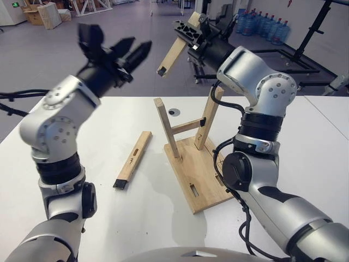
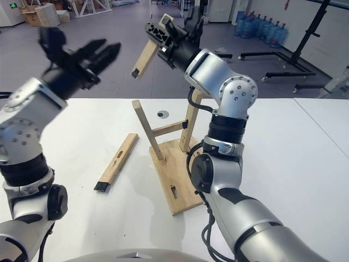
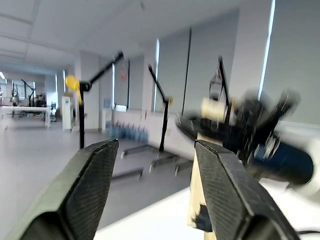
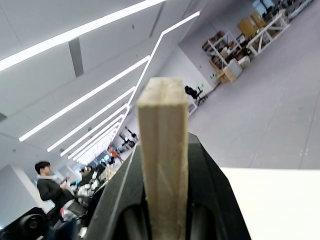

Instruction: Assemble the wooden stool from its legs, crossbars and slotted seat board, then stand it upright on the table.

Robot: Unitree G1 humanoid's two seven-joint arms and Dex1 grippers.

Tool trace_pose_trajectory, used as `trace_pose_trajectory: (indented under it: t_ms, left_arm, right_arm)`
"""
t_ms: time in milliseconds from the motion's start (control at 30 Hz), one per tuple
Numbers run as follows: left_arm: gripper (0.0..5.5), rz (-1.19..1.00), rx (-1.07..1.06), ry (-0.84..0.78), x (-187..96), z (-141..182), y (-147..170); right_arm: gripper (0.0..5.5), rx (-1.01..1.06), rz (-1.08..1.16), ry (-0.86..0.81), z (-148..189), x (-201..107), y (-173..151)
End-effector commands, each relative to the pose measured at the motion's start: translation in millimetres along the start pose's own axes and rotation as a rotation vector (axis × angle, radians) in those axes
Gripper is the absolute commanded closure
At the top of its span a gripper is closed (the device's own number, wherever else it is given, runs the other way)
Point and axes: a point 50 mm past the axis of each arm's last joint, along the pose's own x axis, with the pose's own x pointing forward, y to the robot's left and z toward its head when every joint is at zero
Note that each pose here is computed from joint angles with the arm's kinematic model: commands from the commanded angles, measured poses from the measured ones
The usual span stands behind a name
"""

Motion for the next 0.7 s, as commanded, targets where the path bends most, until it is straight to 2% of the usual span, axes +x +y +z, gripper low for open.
trace_pose_trajectory:
  t_ms: [33,133,200,233,333,400,467,567,700]
  left_arm:
    - [2.72,0.113,-0.225,-0.243,-11,39,25]
    - [2.72,0.381,-0.335,-0.22,-36,16,62]
    - [2.72,0.538,-0.311,-0.144,-66,-5,76]
    - [2.72,0.581,-0.297,-0.114,-78,-11,79]
    - [2.72,0.688,-0.304,-0.064,-108,-33,89]
    - [2.72,0.707,-0.318,-0.023,-113,-53,95]
    - [2.72,0.709,-0.327,0.015,-114,-68,98]
    - [2.72,0.705,-0.343,0.055,-117,-85,99]
    - [2.72,0.694,-0.34,0.095,-119,-98,95]
  right_arm:
    - [5.11,-0.158,0.037,-0.227,75,-28,17]
    - [5.11,-0.345,-0.076,-0.36,131,-87,17]
    - [5.11,-0.476,-0.25,-0.322,140,-135,-1]
    - [5.11,-0.488,-0.315,-0.281,135,-150,-12]
    - [5.11,-0.482,-0.464,-0.076,69,-191,-70]
    - [5.11,-0.382,-0.473,-0.031,15,-196,-104]
    - [5.11,-0.302,-0.438,-0.035,-20,-188,-118]
    - [5.11,-0.264,-0.391,-0.031,-47,-181,-131]
    - [5.11,-0.299,-0.411,-0.033,-55,-184,-151]
